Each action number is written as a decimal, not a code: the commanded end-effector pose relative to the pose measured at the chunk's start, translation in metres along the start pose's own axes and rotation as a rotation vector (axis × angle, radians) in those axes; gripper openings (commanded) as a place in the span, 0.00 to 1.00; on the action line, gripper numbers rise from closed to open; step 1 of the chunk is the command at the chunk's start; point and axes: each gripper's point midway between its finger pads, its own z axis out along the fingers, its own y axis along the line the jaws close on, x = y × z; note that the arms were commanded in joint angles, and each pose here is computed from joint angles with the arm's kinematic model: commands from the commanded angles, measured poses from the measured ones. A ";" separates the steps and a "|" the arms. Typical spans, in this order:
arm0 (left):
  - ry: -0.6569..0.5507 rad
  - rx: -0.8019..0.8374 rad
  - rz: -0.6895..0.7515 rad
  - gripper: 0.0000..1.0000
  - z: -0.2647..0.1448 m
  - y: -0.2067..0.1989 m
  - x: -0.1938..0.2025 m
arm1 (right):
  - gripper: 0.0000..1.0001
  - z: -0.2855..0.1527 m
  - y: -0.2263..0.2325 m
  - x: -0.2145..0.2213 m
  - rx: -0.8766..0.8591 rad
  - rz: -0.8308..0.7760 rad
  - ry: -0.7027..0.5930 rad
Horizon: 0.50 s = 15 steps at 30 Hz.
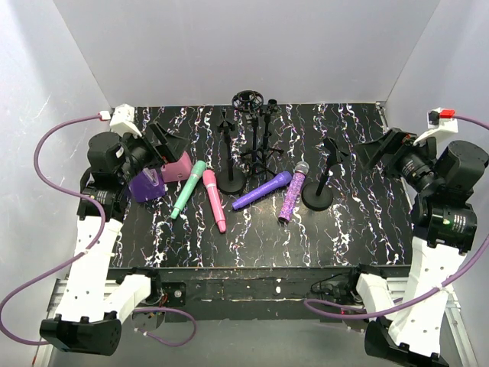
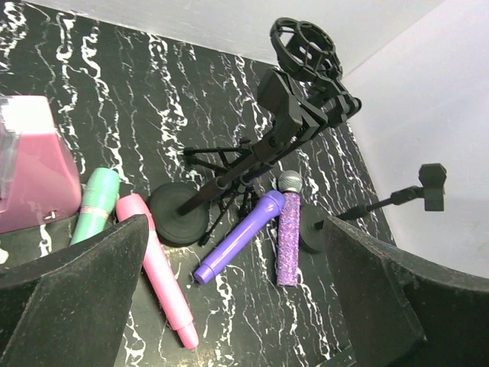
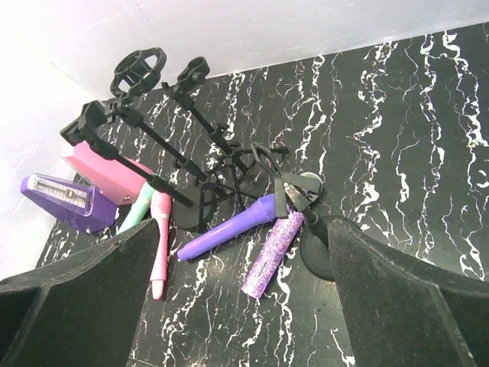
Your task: Attach the microphones to the stand
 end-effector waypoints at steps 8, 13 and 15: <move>0.162 0.169 0.025 0.98 0.003 -0.025 0.027 | 0.98 -0.025 0.070 0.017 -0.530 -0.342 0.083; 0.260 0.240 0.016 0.98 0.006 -0.038 0.047 | 0.98 -0.033 0.077 0.031 -0.632 -0.402 0.117; 0.309 0.250 0.053 0.98 0.008 -0.047 0.060 | 0.98 -0.036 0.079 0.042 -0.688 -0.417 0.135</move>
